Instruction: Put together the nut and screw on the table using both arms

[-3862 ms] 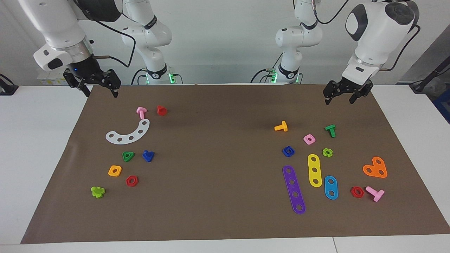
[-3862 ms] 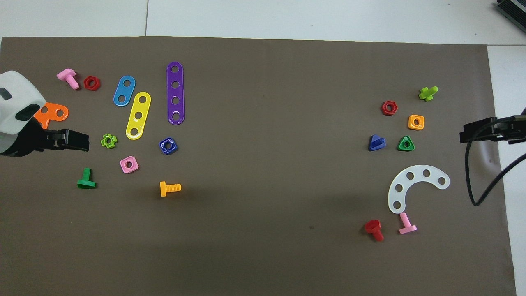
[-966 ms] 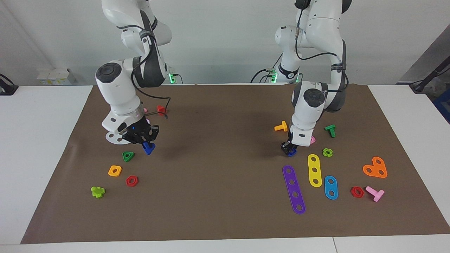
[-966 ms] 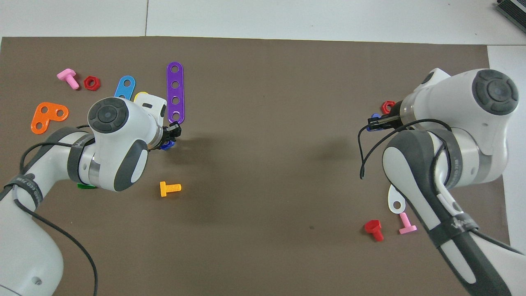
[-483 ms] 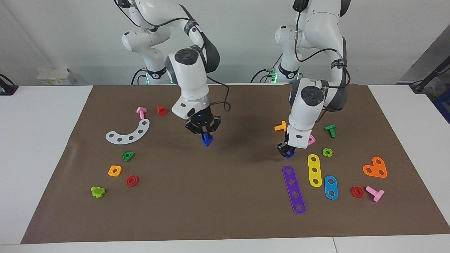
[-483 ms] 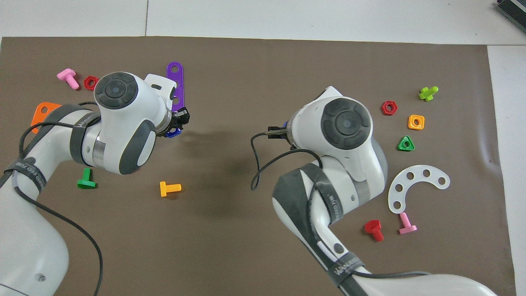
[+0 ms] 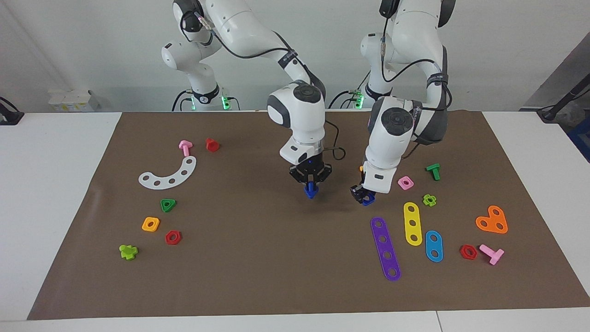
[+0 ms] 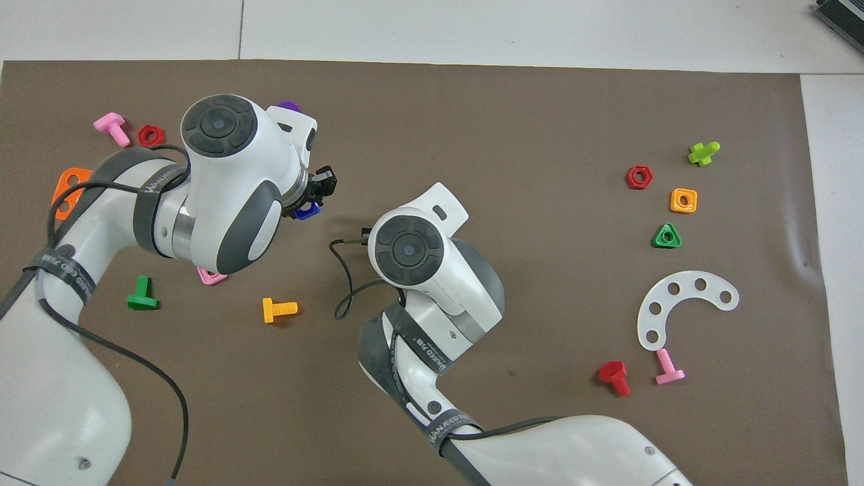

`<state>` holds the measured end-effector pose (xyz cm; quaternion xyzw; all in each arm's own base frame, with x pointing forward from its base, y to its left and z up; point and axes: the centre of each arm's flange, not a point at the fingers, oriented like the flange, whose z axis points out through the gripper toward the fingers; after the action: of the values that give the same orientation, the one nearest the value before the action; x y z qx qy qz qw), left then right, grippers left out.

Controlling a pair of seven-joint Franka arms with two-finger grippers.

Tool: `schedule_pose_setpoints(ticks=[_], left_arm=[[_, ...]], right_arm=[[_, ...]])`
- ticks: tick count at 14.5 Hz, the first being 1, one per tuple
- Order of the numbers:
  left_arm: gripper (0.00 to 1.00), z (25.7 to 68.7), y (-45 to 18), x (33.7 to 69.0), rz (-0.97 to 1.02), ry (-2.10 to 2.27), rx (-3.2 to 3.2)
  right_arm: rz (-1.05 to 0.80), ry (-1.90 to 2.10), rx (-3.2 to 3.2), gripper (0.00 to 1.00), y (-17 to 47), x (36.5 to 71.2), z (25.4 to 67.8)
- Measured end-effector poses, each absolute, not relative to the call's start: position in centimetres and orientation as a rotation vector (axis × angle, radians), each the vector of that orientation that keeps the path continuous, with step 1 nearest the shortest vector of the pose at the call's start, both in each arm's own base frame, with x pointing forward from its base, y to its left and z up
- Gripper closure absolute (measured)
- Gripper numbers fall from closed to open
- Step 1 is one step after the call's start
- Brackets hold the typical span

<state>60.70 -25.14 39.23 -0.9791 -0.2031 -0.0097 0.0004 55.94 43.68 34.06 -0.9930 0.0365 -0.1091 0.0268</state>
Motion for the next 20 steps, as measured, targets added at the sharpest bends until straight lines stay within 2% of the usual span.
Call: schedule_pose_setpoints(ticks=[6, 7, 11, 13, 14, 20], left_arm=[[0.54, 39.0, -27.5, 60.2, -0.013, -0.696, -3.073], [0.54, 39.1, -27.8, 60.2, -0.016, -0.705, -3.073], [0.54, 39.7, -28.6, 60.6, -0.057, -0.783, -3.085], [0.54, 40.2, -29.6, 61.0, -0.091, -0.825, -3.104], [0.54, 40.3, -30.3, 61.0, -0.096, -0.832, -3.112], [0.54, 39.3, -35.6, 60.0, -0.118, -0.794, -3.159]], right_arm=[[-0.414, 0.115, -3.025, 0.80, 44.5, 57.6, 31.3], [-0.410, 0.114, -3.029, 0.74, 44.5, 57.5, 31.1], [-0.374, 0.103, -3.054, 0.29, 44.6, 56.7, 30.5], [-0.385, 0.127, -3.047, 0.07, 43.5, 57.0, 33.0], [-0.393, 0.134, -3.042, 0.00, 42.0, 57.2, 35.0], [-0.316, 0.102, -3.101, 0.00, 27.8, 56.0, 46.5]])
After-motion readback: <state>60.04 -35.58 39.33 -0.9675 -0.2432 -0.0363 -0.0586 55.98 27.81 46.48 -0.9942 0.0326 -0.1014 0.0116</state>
